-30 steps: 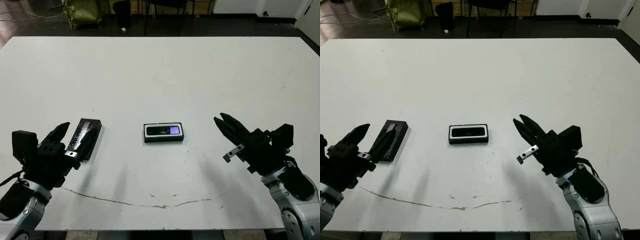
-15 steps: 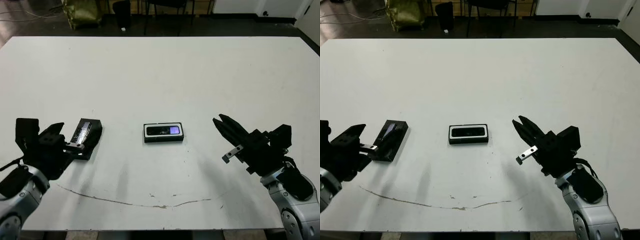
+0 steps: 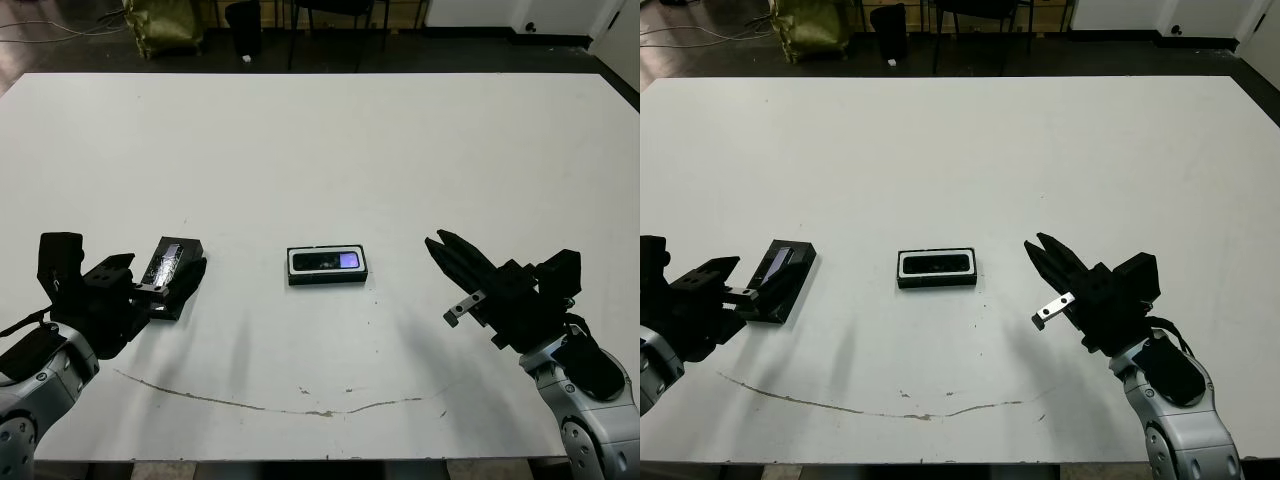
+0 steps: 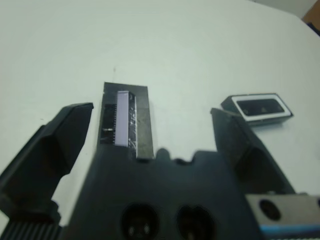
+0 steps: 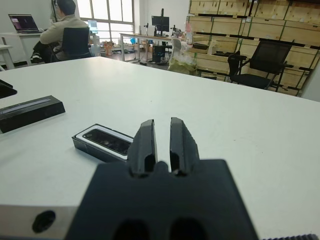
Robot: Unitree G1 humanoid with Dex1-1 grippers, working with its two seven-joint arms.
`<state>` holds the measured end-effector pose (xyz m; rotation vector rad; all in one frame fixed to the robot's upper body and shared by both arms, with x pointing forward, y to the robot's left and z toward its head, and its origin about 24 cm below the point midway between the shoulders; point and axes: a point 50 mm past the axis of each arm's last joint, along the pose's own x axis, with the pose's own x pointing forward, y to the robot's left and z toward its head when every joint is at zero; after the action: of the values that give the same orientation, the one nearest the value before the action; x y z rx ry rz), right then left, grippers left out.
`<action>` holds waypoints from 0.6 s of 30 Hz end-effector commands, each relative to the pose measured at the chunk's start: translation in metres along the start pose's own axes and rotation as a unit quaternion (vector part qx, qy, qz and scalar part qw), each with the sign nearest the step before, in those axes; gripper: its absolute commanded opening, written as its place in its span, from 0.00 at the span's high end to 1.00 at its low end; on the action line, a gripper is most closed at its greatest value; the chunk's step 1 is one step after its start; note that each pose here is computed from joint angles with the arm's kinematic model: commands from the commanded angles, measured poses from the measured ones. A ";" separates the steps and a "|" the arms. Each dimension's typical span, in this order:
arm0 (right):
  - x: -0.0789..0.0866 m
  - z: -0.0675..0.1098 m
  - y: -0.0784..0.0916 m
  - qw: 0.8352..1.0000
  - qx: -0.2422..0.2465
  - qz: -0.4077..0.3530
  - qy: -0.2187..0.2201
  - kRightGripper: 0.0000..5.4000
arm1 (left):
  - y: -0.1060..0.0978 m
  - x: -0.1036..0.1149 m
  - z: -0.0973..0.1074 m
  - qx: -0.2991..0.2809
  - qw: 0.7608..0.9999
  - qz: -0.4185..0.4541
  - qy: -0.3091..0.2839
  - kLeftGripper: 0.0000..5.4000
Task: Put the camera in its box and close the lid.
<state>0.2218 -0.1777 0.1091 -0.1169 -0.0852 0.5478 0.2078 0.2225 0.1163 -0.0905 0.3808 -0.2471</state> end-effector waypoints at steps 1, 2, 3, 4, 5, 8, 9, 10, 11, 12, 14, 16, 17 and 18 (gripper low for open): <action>-0.003 -0.006 0.001 1.000 0.005 -0.003 0.017 1.00 | 0.006 0.001 -0.005 0.018 0.999 0.008 0.033 0.00; -0.003 -0.006 0.001 1.000 0.005 -0.003 0.018 1.00 | 0.007 0.002 -0.005 0.021 0.999 0.009 0.035 0.00; -0.003 -0.006 0.001 1.000 0.005 -0.001 0.016 1.00 | 0.008 0.002 -0.006 0.022 0.999 0.011 0.037 0.00; -0.003 -0.006 0.001 1.000 0.005 0.000 0.014 1.00 | 0.009 0.003 -0.006 0.022 0.999 0.014 0.039 0.00; -0.003 -0.007 0.001 1.000 0.007 0.000 0.015 1.00 | 0.009 0.003 -0.006 0.023 0.999 0.016 0.042 0.00; -0.003 -0.008 0.000 1.000 0.009 -0.001 0.016 1.00 | 0.012 0.004 -0.005 0.038 0.998 0.025 0.051 0.00; -0.003 -0.008 0.000 1.000 0.010 -0.001 0.017 1.00 | 0.013 0.004 -0.005 0.048 0.997 0.026 0.054 0.00; -0.003 -0.008 0.001 1.000 0.010 -0.001 0.018 1.00 | 0.014 0.005 -0.005 0.057 0.996 0.027 0.057 0.00; -0.003 -0.008 0.001 1.000 0.009 0.000 0.017 1.00 | 0.015 0.005 -0.005 0.064 0.996 0.028 0.059 0.00; -0.003 -0.007 0.001 1.000 0.008 0.001 0.017 1.00 | 0.016 0.005 -0.005 0.065 0.995 0.030 0.063 0.00; -0.003 -0.007 0.001 1.000 0.006 0.000 0.020 1.00 | 0.018 0.006 -0.005 0.064 0.995 0.033 0.069 0.00; -0.003 -0.007 0.001 1.000 0.005 -0.002 0.022 1.00 | 0.019 0.006 -0.006 0.064 0.995 0.032 0.072 0.00; -0.003 -0.007 0.002 1.000 0.005 -0.004 0.022 1.00 | 0.019 0.006 -0.006 0.062 0.995 0.032 0.074 0.00; -0.003 -0.007 0.002 1.000 0.003 -0.005 0.022 1.00 | 0.019 0.006 -0.007 0.062 0.995 0.031 0.076 0.00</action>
<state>0.2205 -0.1764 0.1062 -0.1134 -0.0733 0.5519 0.2158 0.2352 0.1103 0.0535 0.4699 -0.2266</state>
